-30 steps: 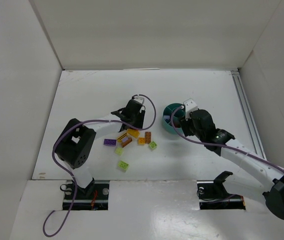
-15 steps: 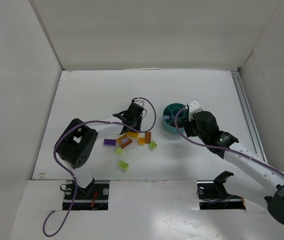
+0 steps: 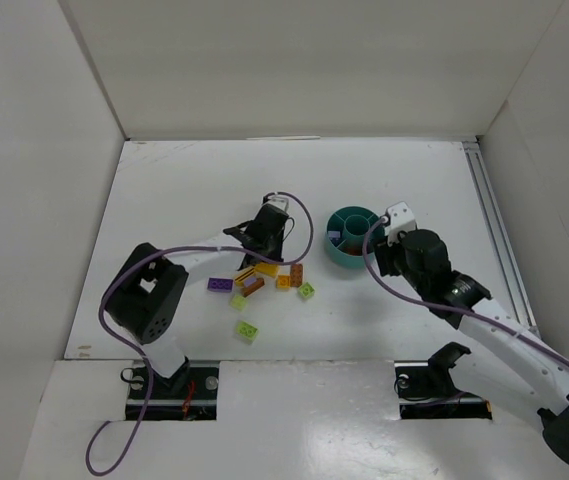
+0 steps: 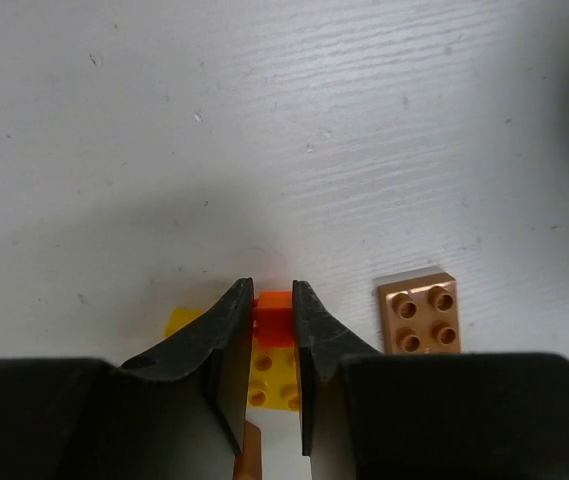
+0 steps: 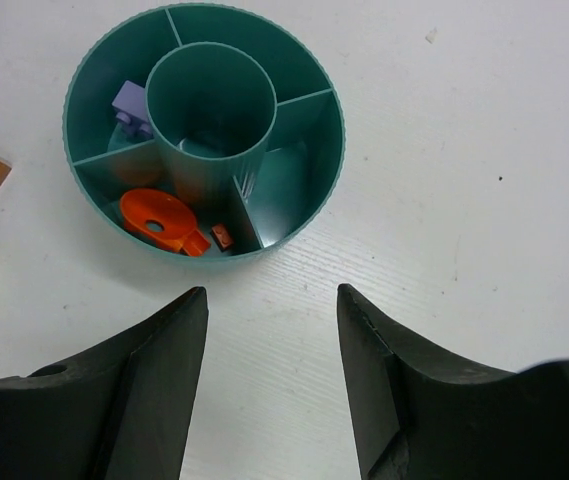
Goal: Sort the legos into containers by color
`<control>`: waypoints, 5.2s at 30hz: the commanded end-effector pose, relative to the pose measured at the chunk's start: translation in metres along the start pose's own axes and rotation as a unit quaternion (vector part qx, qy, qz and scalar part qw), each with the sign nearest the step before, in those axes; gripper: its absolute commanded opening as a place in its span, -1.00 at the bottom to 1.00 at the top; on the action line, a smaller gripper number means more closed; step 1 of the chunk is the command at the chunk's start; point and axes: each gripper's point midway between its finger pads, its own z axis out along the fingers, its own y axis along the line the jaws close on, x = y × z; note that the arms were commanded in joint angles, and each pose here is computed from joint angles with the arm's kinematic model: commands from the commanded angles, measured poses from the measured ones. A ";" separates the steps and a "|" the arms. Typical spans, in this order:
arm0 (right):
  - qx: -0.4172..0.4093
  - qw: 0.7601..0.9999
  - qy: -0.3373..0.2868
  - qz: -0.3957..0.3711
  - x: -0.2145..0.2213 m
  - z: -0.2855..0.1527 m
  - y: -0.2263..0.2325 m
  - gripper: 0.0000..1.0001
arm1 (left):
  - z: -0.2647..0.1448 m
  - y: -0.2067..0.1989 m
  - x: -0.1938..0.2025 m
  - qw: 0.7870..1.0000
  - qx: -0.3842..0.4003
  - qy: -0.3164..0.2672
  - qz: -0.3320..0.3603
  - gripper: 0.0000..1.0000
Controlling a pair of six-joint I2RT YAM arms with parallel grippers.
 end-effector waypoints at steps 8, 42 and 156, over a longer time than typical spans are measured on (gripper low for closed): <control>0.056 0.998 -0.026 0.034 0.001 -0.026 -0.025 0.26 | -0.064 -0.057 -0.069 0.990 0.084 -0.116 -0.010 -0.94; 0.171 0.981 0.006 0.094 0.033 -0.059 -0.067 0.99 | -0.057 -0.202 -0.101 0.975 0.132 -0.156 0.084 -0.39; -0.272 0.931 -0.164 -0.182 -0.140 0.100 0.167 -0.57 | -0.135 0.104 -0.053 0.940 0.021 -0.148 -0.306 0.98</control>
